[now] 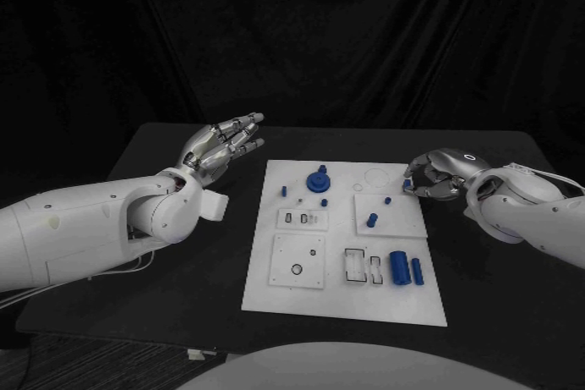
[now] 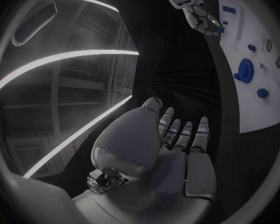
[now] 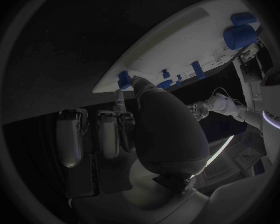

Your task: Assemble the parts on the task board

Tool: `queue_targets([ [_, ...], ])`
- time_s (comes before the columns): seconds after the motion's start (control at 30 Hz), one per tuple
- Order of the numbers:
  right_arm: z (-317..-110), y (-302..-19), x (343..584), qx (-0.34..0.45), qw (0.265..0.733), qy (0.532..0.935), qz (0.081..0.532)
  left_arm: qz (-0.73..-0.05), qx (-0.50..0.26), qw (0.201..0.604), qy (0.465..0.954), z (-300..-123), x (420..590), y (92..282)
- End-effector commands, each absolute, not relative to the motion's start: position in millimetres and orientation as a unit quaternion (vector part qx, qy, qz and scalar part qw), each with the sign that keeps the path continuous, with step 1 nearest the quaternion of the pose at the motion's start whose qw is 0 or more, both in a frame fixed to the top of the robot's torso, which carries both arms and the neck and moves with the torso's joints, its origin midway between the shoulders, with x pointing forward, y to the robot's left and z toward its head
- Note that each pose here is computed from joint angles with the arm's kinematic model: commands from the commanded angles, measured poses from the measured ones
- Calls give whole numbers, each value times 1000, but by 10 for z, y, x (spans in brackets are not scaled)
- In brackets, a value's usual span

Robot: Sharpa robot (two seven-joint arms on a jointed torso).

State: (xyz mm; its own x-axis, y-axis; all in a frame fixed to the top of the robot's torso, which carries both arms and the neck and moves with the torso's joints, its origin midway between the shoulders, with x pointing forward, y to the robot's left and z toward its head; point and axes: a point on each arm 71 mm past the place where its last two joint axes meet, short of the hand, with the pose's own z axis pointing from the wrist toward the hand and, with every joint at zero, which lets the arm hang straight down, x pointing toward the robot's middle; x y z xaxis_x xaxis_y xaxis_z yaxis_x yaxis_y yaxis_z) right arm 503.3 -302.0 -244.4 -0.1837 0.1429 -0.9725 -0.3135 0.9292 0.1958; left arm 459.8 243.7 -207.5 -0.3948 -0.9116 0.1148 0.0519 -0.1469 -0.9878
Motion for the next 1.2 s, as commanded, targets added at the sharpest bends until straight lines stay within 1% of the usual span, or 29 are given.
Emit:
queue_targets([
  [0.03, -2471, -3024, 5033, -55, 632, 753, 174, -649, -398, 372, 531, -2065, 4590, 2420],
  [0.5, -2531, -3025, 5021, -55, 628, 757, 172, -649, -399, 370, 532, -2069, 4590, 2413],
  [0.63, -2524, -3021, 5017, -56, 632, 753, 174, -649, -398, 369, 532, -2071, 4590, 2410],
  [0.77, -2495, -3008, 4999, -56, 644, 741, 180, -650, -398, 368, 533, -2074, 4590, 2406],
  [0.93, -2423, -2965, 4940, -56, 663, 720, 197, -650, -398, 367, 533, -2079, 4592, 2404],
  [1.1, -2238, -2817, 4890, -63, 680, 695, 226, -650, -399, 366, 534, -2083, 4595, 2400],
  [1.2, -2137, -2658, 4859, -70, 681, 687, 245, -650, -398, 365, 534, -2086, 4598, 2395],
])
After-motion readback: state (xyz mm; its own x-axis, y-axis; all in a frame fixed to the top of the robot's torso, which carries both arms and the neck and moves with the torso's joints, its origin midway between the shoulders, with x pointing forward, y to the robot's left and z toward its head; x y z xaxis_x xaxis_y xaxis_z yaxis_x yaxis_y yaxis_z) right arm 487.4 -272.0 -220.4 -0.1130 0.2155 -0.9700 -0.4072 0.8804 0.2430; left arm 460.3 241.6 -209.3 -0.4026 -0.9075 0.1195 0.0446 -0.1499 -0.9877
